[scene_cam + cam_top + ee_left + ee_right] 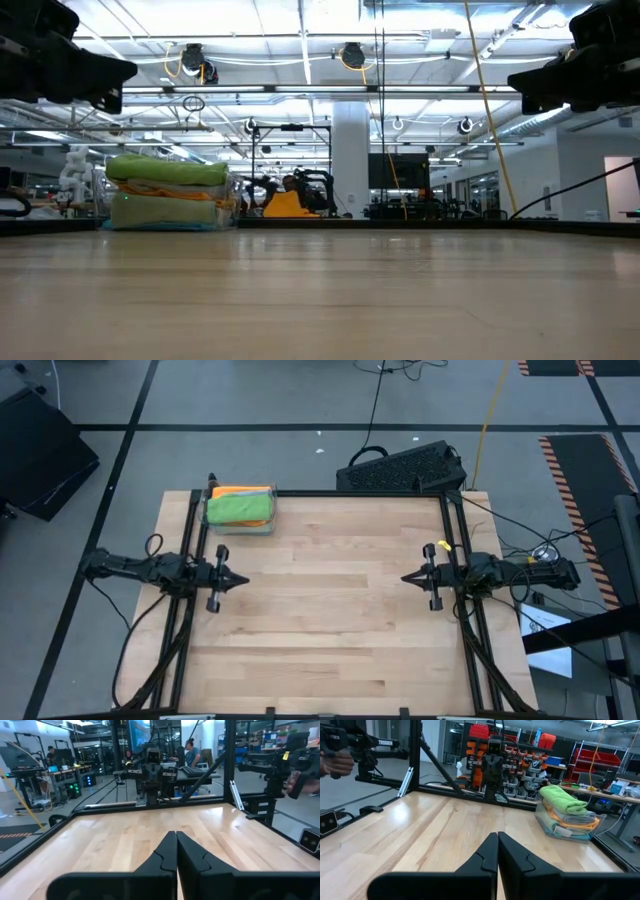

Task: Fold microfiber towels
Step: Return to Home Position

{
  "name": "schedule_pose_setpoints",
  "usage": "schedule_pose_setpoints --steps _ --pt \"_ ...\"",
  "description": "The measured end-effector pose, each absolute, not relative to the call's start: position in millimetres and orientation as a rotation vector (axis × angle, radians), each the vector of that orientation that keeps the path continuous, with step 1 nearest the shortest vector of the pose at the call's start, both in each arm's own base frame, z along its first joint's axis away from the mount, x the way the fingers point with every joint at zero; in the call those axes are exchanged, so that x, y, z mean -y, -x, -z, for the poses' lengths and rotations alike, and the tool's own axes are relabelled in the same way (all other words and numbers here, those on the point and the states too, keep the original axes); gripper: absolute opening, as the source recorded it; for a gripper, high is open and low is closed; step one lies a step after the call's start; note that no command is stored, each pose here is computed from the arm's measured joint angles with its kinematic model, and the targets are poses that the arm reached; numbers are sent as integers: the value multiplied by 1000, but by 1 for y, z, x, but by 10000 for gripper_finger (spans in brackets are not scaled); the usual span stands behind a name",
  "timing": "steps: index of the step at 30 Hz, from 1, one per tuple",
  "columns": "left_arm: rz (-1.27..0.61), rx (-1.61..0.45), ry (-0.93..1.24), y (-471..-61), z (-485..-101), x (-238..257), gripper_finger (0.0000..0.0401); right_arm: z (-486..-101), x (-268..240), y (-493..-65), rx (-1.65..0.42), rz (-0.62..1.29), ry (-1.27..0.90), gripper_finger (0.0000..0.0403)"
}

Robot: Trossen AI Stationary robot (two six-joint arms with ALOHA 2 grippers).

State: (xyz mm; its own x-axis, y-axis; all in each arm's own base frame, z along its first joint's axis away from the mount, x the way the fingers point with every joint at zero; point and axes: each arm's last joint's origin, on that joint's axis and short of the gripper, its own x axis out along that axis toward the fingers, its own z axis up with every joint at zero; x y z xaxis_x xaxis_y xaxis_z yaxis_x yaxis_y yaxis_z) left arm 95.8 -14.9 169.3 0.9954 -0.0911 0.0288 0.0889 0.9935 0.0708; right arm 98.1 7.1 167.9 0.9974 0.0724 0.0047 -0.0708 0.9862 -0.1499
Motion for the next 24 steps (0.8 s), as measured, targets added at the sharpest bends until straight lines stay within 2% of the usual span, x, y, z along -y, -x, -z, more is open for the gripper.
schedule_pose_setpoints --steps 24 --pt "62 17 -24 -97 -168 4 9 -168 -7 -98 14 -72 150 0"
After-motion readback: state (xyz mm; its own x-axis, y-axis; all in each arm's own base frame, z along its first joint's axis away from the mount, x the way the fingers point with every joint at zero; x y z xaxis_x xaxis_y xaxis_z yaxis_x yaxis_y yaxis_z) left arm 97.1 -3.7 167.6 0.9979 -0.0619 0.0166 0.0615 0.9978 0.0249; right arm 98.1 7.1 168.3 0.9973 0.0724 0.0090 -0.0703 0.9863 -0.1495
